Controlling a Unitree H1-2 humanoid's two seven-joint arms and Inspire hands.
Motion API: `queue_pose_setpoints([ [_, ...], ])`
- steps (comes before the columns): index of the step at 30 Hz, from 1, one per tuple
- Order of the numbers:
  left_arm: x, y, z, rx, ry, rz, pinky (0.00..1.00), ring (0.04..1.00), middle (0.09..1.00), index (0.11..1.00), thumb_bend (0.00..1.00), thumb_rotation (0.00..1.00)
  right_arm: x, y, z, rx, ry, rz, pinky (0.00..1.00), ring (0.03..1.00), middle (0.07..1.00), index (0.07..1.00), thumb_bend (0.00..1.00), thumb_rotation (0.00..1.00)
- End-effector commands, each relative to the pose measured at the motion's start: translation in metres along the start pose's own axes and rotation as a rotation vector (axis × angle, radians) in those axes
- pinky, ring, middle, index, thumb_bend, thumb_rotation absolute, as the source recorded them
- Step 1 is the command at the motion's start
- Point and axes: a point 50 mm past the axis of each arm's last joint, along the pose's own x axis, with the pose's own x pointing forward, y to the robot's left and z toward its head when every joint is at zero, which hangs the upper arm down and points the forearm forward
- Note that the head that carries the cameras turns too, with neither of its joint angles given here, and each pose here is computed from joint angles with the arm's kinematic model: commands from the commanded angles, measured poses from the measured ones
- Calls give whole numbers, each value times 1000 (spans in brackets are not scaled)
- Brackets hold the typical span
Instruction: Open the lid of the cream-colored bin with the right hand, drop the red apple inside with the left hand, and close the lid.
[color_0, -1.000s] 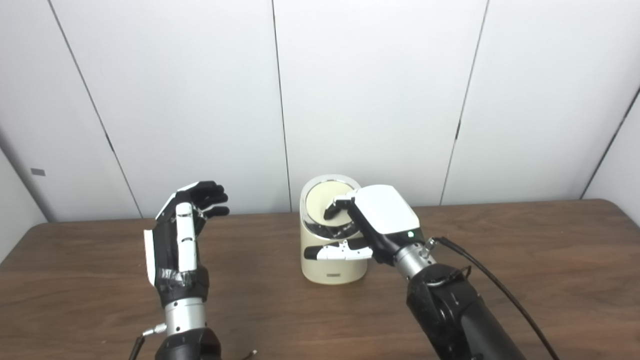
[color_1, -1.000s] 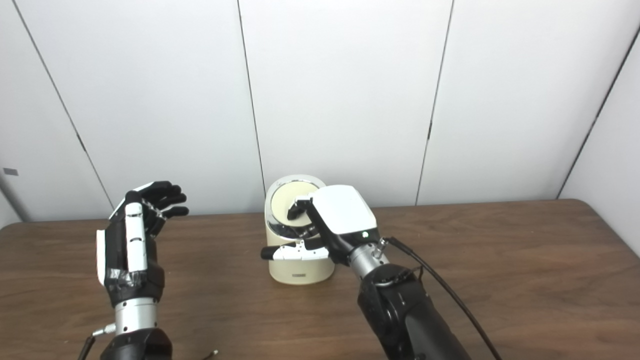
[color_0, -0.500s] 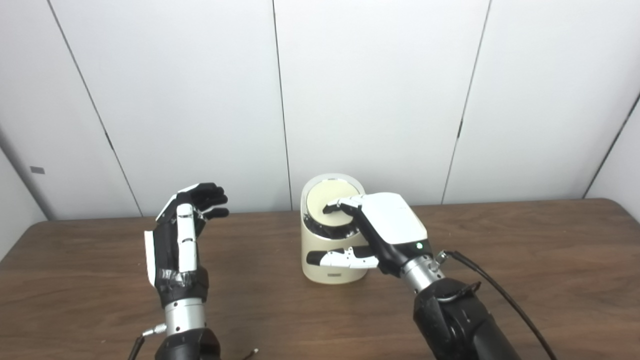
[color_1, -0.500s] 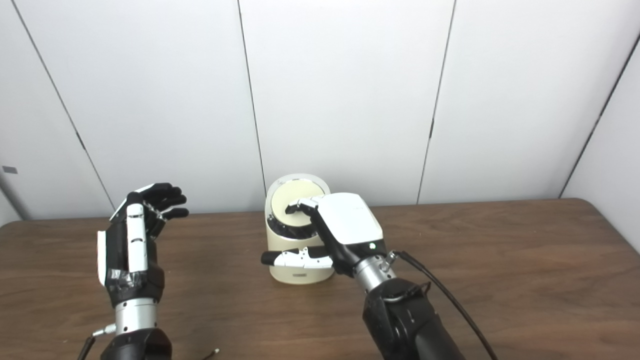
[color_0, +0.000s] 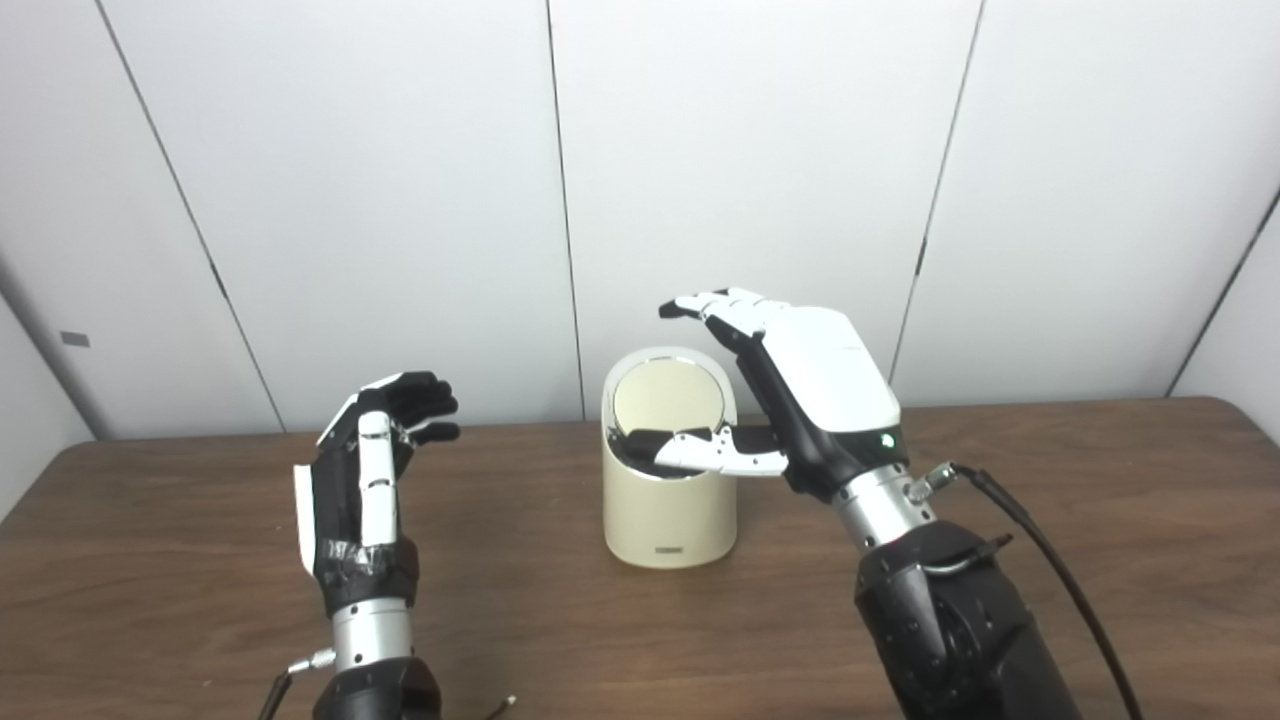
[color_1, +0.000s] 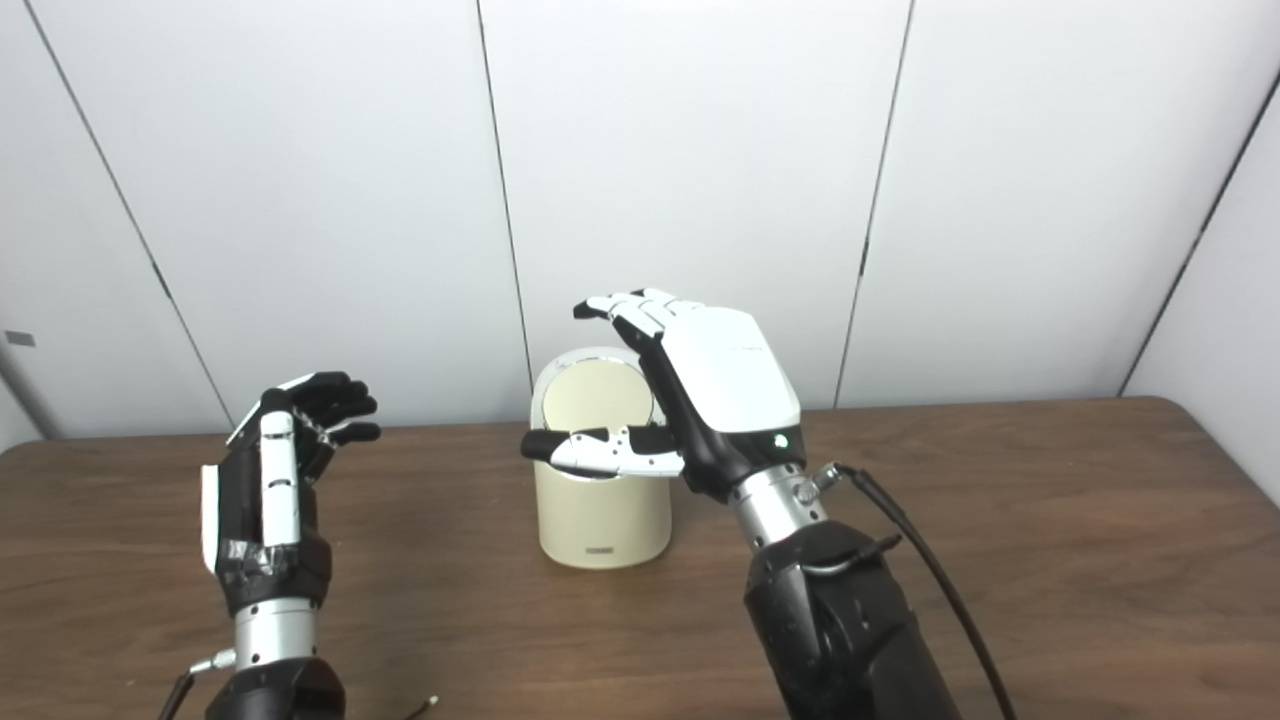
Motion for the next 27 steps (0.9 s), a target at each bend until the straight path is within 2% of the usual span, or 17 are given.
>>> queue_pose_setpoints([
  [1,10,-8,13,-21,-85,-24,539,611,610,587,301,761,1,-19,8,7,-49,-115,810,860,837,820,770,965],
  [5,10,-8,15,-17,-91,-25,540,615,614,591,302,763,-11,-24,1,60,-36,-195,803,872,854,847,766,966],
  [7,10,-6,16,-7,-98,-21,541,616,615,592,301,754,-19,-25,-5,160,-49,-256,775,845,852,848,713,944],
  [11,10,0,20,10,-101,3,560,648,651,623,294,520,-34,-21,-15,429,-71,-396,670,791,808,793,307,763],
  [14,9,4,25,21,-111,1,576,670,678,651,264,452,-46,-14,-19,594,-53,-463,640,745,765,757,189,600],
  [18,5,7,33,17,-124,-10,578,669,682,655,243,430,-60,-8,-23,714,-12,-513,633,727,742,729,190,524],
  [23,-3,9,43,11,-144,-15,575,667,681,656,246,444,-75,4,-34,803,13,-539,604,706,732,710,191,442],
  [25,-5,11,47,-3,-143,-12,577,666,677,654,246,438,-81,8,-36,814,19,-533,590,690,720,703,193,406],
  [27,-6,14,49,-16,-138,-17,590,674,680,659,259,426,-87,11,-37,811,41,-510,594,692,719,699,214,420],
])
